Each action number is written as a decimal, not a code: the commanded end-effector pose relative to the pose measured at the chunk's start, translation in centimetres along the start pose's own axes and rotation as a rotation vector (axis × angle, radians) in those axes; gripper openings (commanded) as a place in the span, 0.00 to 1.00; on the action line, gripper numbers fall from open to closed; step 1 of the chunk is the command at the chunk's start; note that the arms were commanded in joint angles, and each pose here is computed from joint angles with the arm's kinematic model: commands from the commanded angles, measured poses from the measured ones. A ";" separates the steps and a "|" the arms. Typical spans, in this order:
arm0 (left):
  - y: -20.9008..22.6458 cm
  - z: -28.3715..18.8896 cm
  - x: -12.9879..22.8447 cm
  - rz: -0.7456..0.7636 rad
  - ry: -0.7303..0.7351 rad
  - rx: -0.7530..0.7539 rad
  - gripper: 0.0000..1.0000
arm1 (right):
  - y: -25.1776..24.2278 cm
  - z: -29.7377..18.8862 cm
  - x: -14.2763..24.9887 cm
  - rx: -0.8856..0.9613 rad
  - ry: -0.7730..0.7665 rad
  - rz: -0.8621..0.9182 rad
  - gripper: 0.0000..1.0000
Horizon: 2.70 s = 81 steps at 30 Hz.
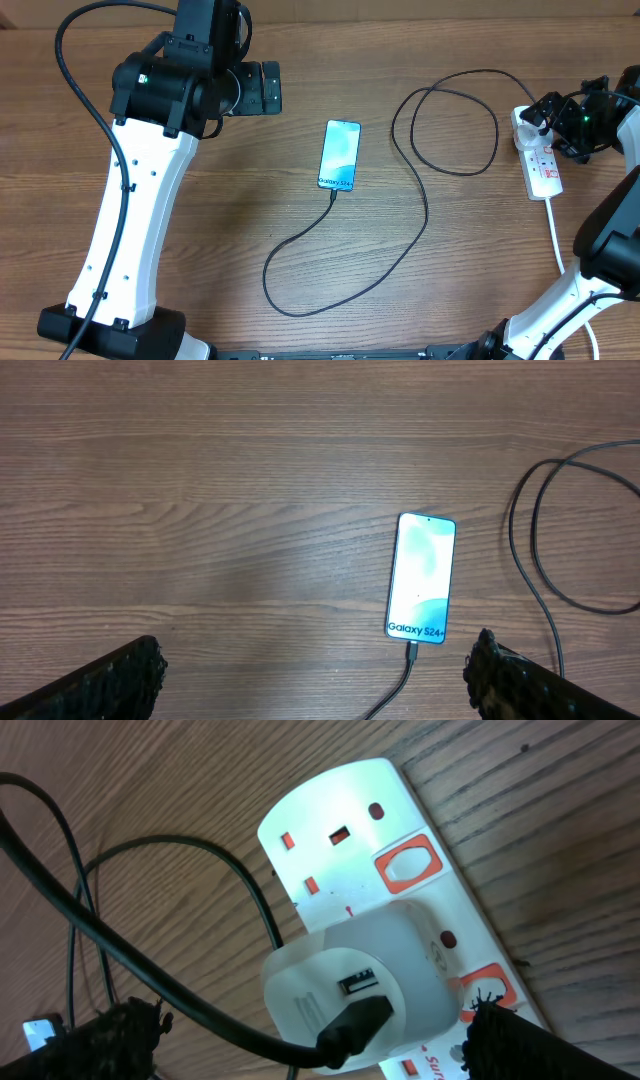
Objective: Plug charger to phone and switch on socket
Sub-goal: 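Press the socket switch down with the right gripper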
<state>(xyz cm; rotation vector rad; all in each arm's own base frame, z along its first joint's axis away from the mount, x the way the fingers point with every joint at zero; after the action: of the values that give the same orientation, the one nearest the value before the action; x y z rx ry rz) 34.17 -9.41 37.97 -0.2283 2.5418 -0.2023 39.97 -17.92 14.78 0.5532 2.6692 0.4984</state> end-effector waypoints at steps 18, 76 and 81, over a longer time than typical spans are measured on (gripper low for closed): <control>0.1 0.3 -0.1 0.019 -0.001 -0.014 1.00 | -0.8 1.4 0.5 0.013 -0.007 -0.015 1.00; 0.1 0.3 -0.1 0.019 -0.001 -0.014 1.00 | 0.3 5.1 2.8 -0.020 0.145 0.053 1.00; 0.1 0.3 -0.1 0.019 -0.001 -0.014 1.00 | -0.8 4.9 2.5 0.112 0.131 0.122 1.00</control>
<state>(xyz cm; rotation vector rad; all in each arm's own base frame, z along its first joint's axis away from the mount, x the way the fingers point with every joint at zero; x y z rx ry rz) 34.17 -9.41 37.97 -0.2283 2.5418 -0.2023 40.23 -16.91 12.54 0.5903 2.7125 0.4954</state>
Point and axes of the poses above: each gripper's point midway between its finger pads, its own z axis out along the fingers, its own y axis along the line the jaws close on, x = y × z, the point moved 9 cm from there along -z, back along the fingers, and after that the axes turned 8 degrees about -z, right-handed, at the moved point
